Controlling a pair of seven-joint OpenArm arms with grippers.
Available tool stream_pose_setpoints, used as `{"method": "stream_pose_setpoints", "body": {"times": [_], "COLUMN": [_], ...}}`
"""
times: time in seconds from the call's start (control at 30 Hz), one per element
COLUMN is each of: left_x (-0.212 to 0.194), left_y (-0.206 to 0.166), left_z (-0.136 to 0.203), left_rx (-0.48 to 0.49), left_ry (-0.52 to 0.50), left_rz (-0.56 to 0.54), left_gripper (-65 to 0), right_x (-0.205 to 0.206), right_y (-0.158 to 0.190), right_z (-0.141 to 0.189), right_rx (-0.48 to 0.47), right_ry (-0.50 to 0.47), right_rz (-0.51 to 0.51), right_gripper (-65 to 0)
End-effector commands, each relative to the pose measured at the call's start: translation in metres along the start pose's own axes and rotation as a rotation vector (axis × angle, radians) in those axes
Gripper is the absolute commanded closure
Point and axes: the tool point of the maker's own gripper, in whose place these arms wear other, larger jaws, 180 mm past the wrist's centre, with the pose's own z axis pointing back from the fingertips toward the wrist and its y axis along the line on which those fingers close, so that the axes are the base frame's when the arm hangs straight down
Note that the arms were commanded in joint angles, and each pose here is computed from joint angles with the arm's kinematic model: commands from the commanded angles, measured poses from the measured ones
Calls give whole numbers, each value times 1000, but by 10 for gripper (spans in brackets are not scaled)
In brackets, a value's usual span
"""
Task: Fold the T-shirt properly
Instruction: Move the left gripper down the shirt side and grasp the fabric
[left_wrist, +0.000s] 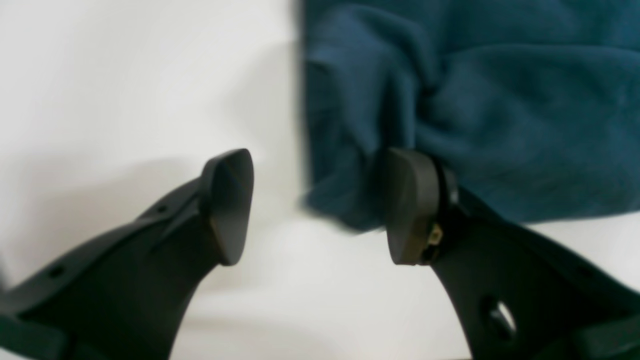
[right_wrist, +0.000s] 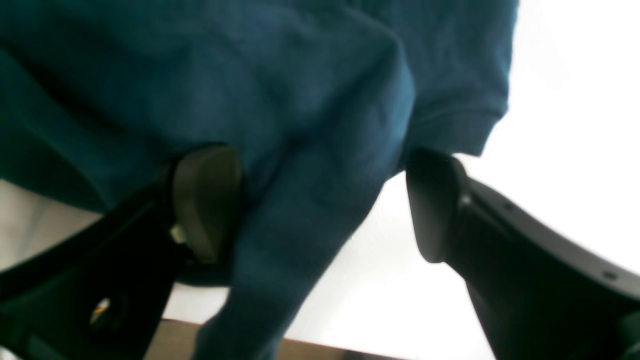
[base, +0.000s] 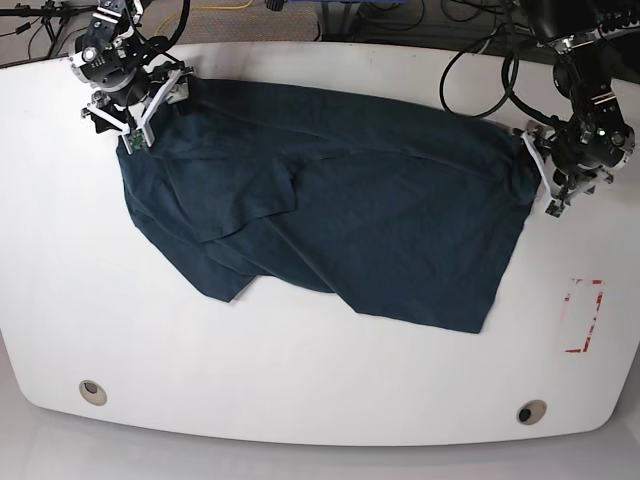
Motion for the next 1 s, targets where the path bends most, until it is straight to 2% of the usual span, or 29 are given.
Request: {"method": "stream_pose_setpoints", "body": {"times": [0.0,0.2,0.37,0.4,0.43,0.53,0.63,0.97], "left_x": [7,25,32,35,38,43,53,68], "left_y": [7,5,7,11,17,26,34,74], "left_z": [0,-11,-16,-16,-13,-9,-6,-11], "left_rx": [5,-24,-34,-29,-16,4,22,39], "left_ry": [-21,-51,-61,-64,-67,-70,-79,-38], "left_rz": [6,3,9,10,2,-19,-47,-35], "left_gripper": [-385,-367,-133,-67,-43,-57,-64,-68], "right_x": [8,10,10,10,10,10,9,-3], "right_y": [-6,-6,-6,-6,-6,-7,-8,-12], "right_z": [4,4,4,4,4,4,4,-7], "right_rx": [-17,-18,-18,-18,-18,-19,-21,-8], "right_ry": [-28,-31,-31,-31,-31,-31,-28,11], "right_rz": [12,13,13,13,13,14,18,0], "right_gripper": [-499,-487,-363,-315,-277,-181,-113,-92]}}
